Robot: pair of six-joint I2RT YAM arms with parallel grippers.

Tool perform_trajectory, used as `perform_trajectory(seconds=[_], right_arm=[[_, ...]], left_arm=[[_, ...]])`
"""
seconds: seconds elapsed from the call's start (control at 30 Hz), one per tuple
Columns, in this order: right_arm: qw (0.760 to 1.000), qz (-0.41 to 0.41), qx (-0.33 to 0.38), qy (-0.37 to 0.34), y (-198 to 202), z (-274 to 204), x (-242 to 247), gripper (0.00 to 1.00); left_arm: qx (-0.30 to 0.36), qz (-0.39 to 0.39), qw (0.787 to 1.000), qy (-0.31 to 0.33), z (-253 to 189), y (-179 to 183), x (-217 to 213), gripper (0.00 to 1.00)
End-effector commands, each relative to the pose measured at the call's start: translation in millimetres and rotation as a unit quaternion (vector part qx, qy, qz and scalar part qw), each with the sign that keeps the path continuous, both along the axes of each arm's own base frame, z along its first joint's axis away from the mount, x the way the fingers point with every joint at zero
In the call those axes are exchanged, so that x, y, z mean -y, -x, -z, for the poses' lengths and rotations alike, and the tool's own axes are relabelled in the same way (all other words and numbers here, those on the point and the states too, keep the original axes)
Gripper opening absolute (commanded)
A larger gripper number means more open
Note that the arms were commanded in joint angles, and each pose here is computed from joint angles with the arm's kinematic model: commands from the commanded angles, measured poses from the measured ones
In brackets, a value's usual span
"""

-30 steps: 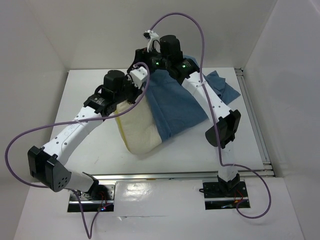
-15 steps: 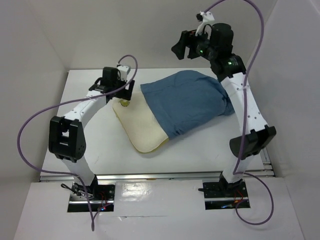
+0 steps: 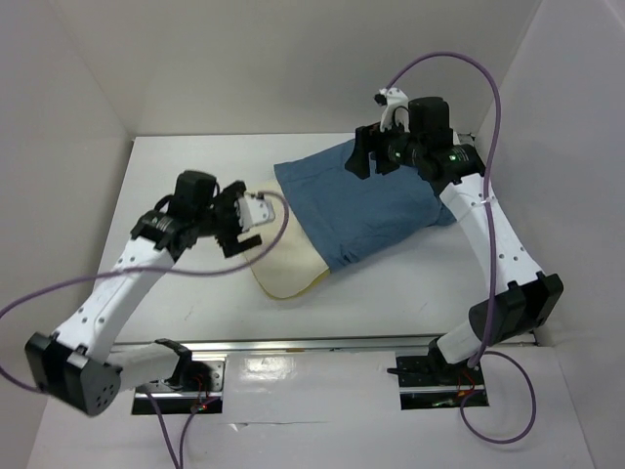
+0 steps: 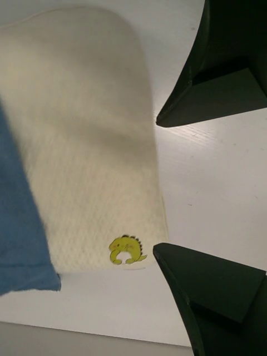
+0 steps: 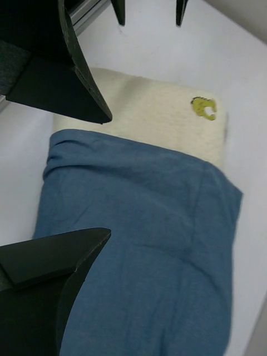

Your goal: Put the pillow into the pillowcase

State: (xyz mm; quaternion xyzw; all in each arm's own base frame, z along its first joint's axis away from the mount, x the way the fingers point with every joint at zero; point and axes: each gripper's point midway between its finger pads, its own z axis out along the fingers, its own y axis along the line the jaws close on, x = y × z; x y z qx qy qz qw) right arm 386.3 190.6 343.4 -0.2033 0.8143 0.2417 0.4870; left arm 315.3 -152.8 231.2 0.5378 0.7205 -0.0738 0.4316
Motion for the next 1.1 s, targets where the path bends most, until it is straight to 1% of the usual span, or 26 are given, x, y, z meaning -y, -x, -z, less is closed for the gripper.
perform_trajectory(seconds=[0.0, 0.03, 0.07, 0.1, 0.13, 0.17, 0.27, 0.33, 0.37, 0.5, 0.53, 0.6, 0.63, 0.73, 0.83, 0.9, 0.93, 1.0, 1.03, 1.07], right_arm=[[1.000, -0.010, 0.008, 0.012, 14, -4, 10, 0.83], [1.000, -0.010, 0.002, 0.014, 14, 1, 10, 0.83], [1.000, -0.013, -0.001, 0.019, 14, 7, 11, 0.83], [1.000, -0.012, -0.002, 0.017, 13, 7, 13, 0.83], [1.000, -0.012, -0.009, 0.019, 14, 13, 14, 0.83], [1.000, -0.012, -0.009, 0.019, 14, 13, 14, 0.83], [0.999, -0.020, -0.016, 0.021, 16, 20, 12, 0.83], [0.999, -0.019, -0.021, 0.020, 13, 23, 14, 0.82], [0.999, -0.019, -0.021, 0.020, 13, 23, 14, 0.82], [0.999, -0.019, -0.035, 0.024, 10, 35, 14, 0.82], [0.999, -0.023, -0.035, 0.021, 11, 34, 12, 0.82], [0.999, -0.021, -0.044, 0.020, 9, 39, 11, 0.82], [0.999, -0.026, -0.045, 0.017, 7, 41, 9, 0.82], [0.998, -0.024, -0.048, 0.014, 2, 41, 7, 0.82], [0.998, -0.024, -0.052, 0.015, -3, 44, 6, 0.82], [0.998, -0.024, -0.052, 0.015, -6, 44, 5, 0.82], [0.998, -0.024, -0.052, 0.015, -6, 44, 5, 0.82], [0.998, -0.024, -0.052, 0.015, -6, 44, 5, 0.82], [0.998, -0.022, -0.064, 0.014, -6, 51, 5, 0.82], [0.998, -0.022, -0.064, 0.014, -6, 51, 5, 0.82]], left_arm=[[0.058, 0.125, 0.987, -0.085, 20, 43, -13, 1.00], [0.053, 0.148, 0.982, -0.101, 45, 58, -16, 1.00], [0.088, 0.177, 0.972, -0.123, 49, 62, -19, 1.00], [0.110, 0.188, 0.967, -0.131, 53, 67, -21, 1.00], [0.148, 0.202, 0.959, -0.131, 59, 77, -22, 1.00], [0.179, 0.226, 0.946, -0.145, 62, 80, -22, 1.00], [0.226, 0.252, 0.932, -0.132, 73, 94, -17, 1.00], [0.222, 0.276, 0.926, -0.132, 84, 102, -14, 1.00], [0.216, 0.287, 0.926, -0.120, 85, 107, -11, 1.00], [0.189, 0.313, 0.925, -0.100, 99, 114, -2, 1.00], [0.195, 0.320, 0.922, -0.097, 98, 113, 1, 1.00], [0.187, 0.340, 0.917, -0.092, 110, 116, 5, 1.00], [0.191, 0.347, 0.914, -0.091, 110, 115, 7, 1.00], [0.169, 0.362, 0.913, -0.079, 117, 113, 14, 1.00], [0.143, 0.359, 0.920, -0.070, 120, 99, 22, 1.00], [0.145, 0.348, 0.924, -0.063, 120, 86, 27, 1.00], [0.176, 0.340, 0.922, -0.059, 111, 71, 33, 1.00], [0.207, 0.331, 0.919, -0.053, 110, 62, 37, 1.00], [0.244, 0.329, 0.911, -0.054, 110, 56, 39, 1.00], [0.259, 0.327, 0.908, -0.054, 111, 54, 40, 1.00]])
